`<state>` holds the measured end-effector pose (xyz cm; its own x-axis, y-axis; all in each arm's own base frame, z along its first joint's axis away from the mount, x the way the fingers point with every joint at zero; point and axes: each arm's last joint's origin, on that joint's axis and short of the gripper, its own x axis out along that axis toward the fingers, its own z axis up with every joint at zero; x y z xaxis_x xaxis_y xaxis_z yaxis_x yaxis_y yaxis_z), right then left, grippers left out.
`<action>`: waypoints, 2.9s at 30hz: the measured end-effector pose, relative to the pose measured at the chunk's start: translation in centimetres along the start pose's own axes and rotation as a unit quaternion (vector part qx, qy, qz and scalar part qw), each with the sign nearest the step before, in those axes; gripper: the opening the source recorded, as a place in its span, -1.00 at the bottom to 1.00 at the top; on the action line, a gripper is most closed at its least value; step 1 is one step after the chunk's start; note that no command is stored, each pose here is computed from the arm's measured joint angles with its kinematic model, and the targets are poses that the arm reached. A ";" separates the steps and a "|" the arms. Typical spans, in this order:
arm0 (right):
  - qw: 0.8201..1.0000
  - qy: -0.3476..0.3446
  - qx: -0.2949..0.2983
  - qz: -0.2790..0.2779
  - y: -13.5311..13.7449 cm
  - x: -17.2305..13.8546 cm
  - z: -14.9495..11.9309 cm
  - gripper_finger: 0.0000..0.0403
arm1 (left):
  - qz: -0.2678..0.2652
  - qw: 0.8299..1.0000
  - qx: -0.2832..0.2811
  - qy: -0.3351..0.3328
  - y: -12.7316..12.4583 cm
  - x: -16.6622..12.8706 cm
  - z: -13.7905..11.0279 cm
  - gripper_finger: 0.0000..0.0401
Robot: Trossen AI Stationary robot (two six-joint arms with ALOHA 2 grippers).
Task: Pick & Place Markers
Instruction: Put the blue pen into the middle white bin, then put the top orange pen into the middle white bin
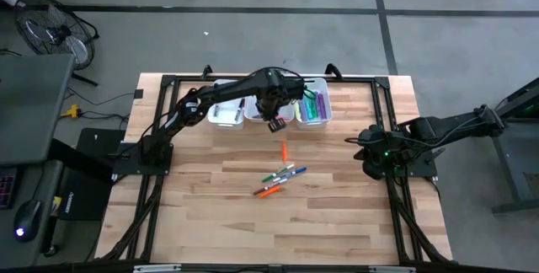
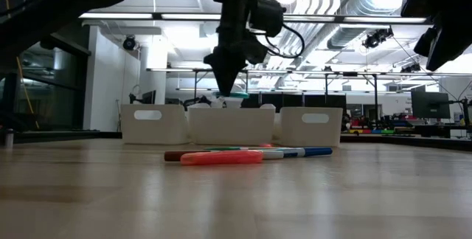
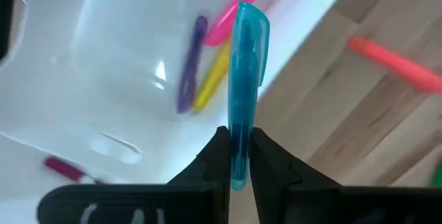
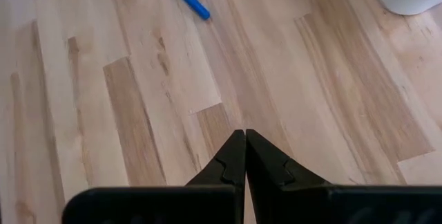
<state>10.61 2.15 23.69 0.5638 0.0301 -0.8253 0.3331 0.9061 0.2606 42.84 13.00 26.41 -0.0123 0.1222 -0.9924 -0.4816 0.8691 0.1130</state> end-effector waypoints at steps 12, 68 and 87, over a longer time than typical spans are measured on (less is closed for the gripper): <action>0.999 -0.013 0.035 -0.016 -0.1 0.0 0.1 -1.00 | 0.044 0.995 0.089 -0.001 2.6 0.3 0.5 -0.85; 0.992 -0.052 0.112 -0.015 0.1 0.0 0.6 -1.00 | 0.006 0.988 0.153 0.002 1.1 4.7 2.5 -0.72; 0.992 -0.052 0.113 -0.015 0.1 0.0 0.6 -1.00 | -0.082 0.978 0.191 0.008 -0.7 4.6 2.1 -0.28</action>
<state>11.14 2.00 24.04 0.6221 -0.0487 -0.7814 0.5043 0.7884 0.3524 44.96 14.00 21.85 0.0236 -0.0392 -0.9990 -0.1162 0.9924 -0.0417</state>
